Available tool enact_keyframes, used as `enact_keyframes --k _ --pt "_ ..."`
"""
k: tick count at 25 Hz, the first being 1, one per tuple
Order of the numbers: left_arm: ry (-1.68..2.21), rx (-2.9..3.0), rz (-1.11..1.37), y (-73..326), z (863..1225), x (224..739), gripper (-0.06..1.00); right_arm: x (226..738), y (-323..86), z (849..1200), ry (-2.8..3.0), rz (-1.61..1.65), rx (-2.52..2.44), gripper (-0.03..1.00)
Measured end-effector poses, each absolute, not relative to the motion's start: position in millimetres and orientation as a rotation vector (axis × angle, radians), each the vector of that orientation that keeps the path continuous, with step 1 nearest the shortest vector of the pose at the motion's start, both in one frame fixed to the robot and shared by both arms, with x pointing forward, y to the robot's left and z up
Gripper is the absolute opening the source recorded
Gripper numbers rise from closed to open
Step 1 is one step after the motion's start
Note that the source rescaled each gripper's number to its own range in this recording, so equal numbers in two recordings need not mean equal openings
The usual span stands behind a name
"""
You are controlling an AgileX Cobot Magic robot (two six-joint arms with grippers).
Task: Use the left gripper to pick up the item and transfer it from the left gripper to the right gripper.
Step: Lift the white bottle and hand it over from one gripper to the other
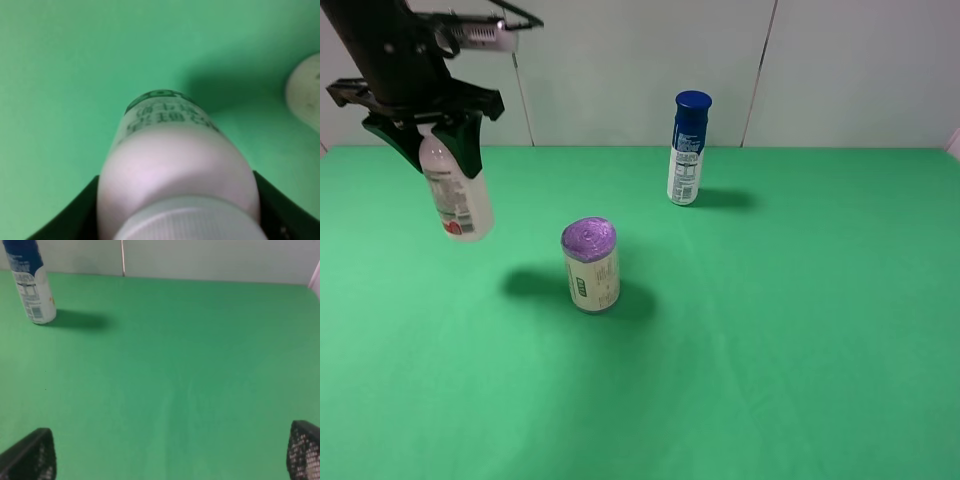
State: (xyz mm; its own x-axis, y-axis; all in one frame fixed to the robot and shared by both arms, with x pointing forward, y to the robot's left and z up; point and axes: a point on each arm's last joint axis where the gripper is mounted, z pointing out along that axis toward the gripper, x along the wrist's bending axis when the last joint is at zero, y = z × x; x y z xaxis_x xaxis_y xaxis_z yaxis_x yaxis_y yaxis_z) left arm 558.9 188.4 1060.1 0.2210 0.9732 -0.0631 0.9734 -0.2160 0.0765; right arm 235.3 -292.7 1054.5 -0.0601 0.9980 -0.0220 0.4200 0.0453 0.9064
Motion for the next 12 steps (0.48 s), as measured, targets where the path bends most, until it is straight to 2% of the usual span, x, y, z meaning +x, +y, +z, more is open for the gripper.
enact_keyframes --k 12 --pt "1.760 2.233 -0.080 176.7 1105.4 531.0 0.01 235.3 -292.6 1054.5 1.582 0.986 1.468 1.00"
